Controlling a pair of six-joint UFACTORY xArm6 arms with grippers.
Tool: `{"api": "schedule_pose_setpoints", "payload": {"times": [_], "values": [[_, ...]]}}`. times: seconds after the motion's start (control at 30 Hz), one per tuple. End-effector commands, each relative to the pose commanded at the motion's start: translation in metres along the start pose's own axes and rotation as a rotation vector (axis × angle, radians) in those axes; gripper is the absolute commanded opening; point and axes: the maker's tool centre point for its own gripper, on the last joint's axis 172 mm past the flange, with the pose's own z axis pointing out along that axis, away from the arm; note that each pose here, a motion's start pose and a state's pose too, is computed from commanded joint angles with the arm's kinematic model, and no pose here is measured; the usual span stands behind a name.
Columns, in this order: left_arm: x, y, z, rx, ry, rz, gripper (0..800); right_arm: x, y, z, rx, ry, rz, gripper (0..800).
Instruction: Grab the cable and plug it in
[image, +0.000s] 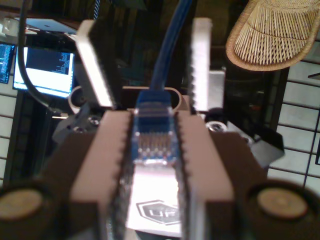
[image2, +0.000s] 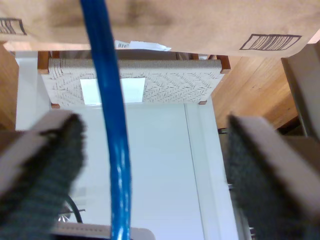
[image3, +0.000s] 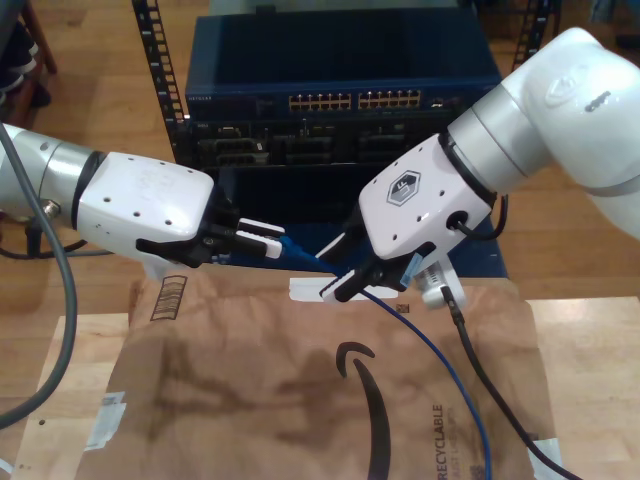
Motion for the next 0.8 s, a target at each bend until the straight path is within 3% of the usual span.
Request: {"api": "schedule_pose_setpoints", "payload": {"times": [0.17,0.27,0.4,0.5,0.6,0.67,0.8], "values": [[-0.002,-0.001,0.001,0.016,-0.003,-0.046,2,-0.008,-0.004,-0.012,0.05,-0.004,-0.049,691],[0.002,0.004,0.002,0.036,-0.012,-0.186,2,-0.009,-0.015,-0.031,0.179,0.01,-0.093,740],[0.007,-0.001,0.005,0.09,-0.034,-0.296,2,-0.01,-0.024,-0.056,0.336,0.027,-0.143,794],[0.006,-0.002,0.002,0.122,-0.063,-0.353,2,-0.014,-0.027,-0.067,0.403,0.032,-0.16,797],[-0.01,-0.001,-0.004,0.192,-0.168,-0.381,2,-0.016,-0.027,-0.06,0.445,0.045,-0.187,797],[-0.012,0.011,-0.021,0.176,-0.238,-0.408,2,-0.02,-0.025,-0.052,0.469,0.051,-0.209,797],[-0.017,0.013,-0.03,0.201,-0.301,-0.445,2,-0.027,-0.029,-0.041,0.519,0.063,-0.242,797]]}}
